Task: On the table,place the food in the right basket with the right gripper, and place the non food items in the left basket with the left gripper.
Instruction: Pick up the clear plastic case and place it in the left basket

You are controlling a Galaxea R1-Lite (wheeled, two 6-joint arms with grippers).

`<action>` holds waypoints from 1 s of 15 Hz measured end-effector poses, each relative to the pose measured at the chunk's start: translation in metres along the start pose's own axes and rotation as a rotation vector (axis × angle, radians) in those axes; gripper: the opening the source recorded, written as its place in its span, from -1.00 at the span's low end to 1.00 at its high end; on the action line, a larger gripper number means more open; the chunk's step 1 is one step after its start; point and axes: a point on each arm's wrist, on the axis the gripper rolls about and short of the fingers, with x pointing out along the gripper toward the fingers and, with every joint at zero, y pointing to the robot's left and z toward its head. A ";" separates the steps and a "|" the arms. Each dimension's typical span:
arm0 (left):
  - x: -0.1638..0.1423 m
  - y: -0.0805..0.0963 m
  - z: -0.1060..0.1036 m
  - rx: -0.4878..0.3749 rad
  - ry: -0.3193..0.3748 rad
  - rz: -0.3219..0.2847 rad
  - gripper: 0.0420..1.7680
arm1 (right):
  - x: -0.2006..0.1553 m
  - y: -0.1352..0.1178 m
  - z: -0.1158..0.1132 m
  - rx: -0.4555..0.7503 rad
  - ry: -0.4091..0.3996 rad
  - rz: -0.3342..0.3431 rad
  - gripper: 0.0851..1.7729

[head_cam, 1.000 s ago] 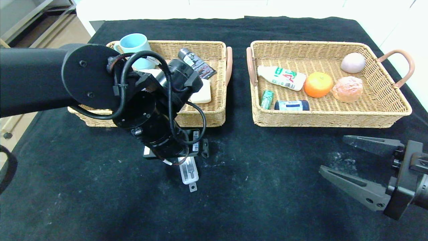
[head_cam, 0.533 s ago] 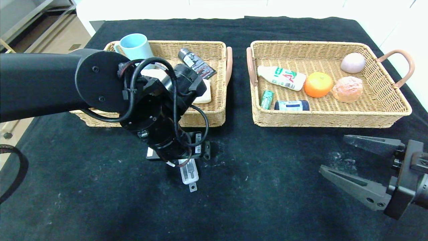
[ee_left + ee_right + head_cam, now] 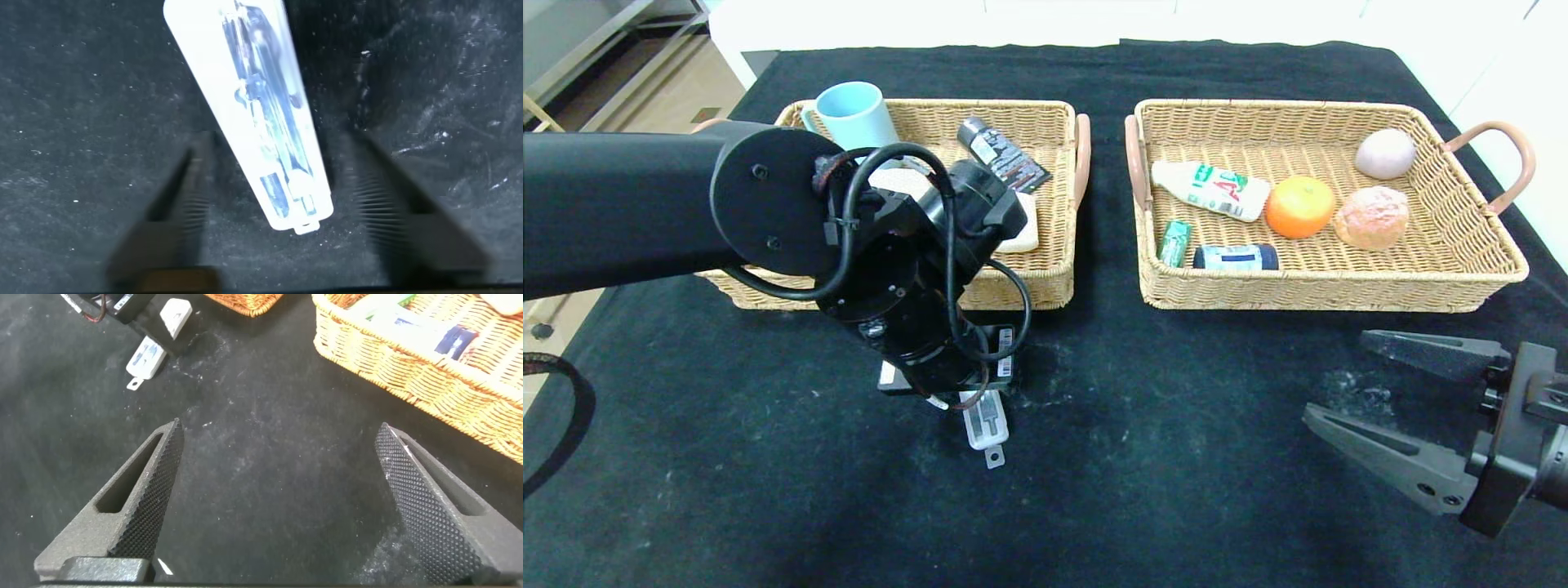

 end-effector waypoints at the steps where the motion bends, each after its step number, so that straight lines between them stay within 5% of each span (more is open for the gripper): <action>1: 0.000 0.000 0.000 0.002 0.001 0.000 0.02 | 0.000 0.000 0.000 0.000 0.000 0.000 0.93; 4: 0.001 0.000 0.000 0.002 0.004 0.001 -0.31 | 0.000 0.000 0.000 0.000 0.000 0.000 0.93; 15: 0.002 0.000 0.000 0.004 0.008 0.002 -0.31 | 0.002 -0.001 -0.002 0.003 0.010 0.000 0.93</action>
